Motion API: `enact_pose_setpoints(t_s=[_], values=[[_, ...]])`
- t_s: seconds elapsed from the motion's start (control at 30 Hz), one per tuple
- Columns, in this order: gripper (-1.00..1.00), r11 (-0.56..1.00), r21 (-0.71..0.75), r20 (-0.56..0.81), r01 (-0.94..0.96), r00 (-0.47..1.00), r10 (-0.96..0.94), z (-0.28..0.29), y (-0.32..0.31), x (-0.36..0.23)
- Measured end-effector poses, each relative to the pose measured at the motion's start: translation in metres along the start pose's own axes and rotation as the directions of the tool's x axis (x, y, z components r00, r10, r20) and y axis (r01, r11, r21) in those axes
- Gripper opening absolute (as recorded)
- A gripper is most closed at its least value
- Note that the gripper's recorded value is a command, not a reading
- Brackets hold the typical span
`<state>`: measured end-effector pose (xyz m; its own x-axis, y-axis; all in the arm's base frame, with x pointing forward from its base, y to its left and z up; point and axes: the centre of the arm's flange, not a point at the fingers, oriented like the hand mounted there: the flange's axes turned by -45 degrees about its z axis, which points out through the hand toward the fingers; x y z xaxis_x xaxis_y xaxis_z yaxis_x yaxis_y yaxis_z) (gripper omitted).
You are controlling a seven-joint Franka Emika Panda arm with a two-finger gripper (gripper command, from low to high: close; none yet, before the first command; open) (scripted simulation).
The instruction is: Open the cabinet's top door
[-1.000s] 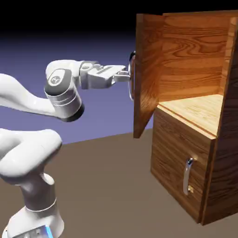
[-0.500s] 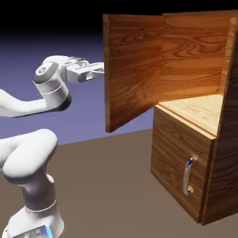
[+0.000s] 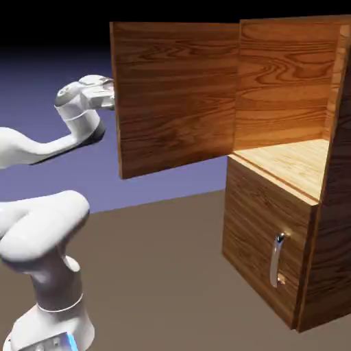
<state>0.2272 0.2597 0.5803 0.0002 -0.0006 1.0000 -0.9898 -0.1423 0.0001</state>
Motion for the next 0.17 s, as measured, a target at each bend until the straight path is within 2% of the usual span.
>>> enact_pose_setpoints(t_s=[0.1, 0.13, 0.17], values=[[-1.0, 0.997, -0.074, 0.0, 0.0, 1.0, 0.0, -0.022, -0.012, 0.0], [1.0, 0.996, -0.088, 0.001, 0.001, 1.0, -0.001, -0.027, -0.014, 0.0], [1.0, 0.996, -0.089, 0.0, 0.001, 1.0, -0.001, -0.027, -0.014, 0.0]])
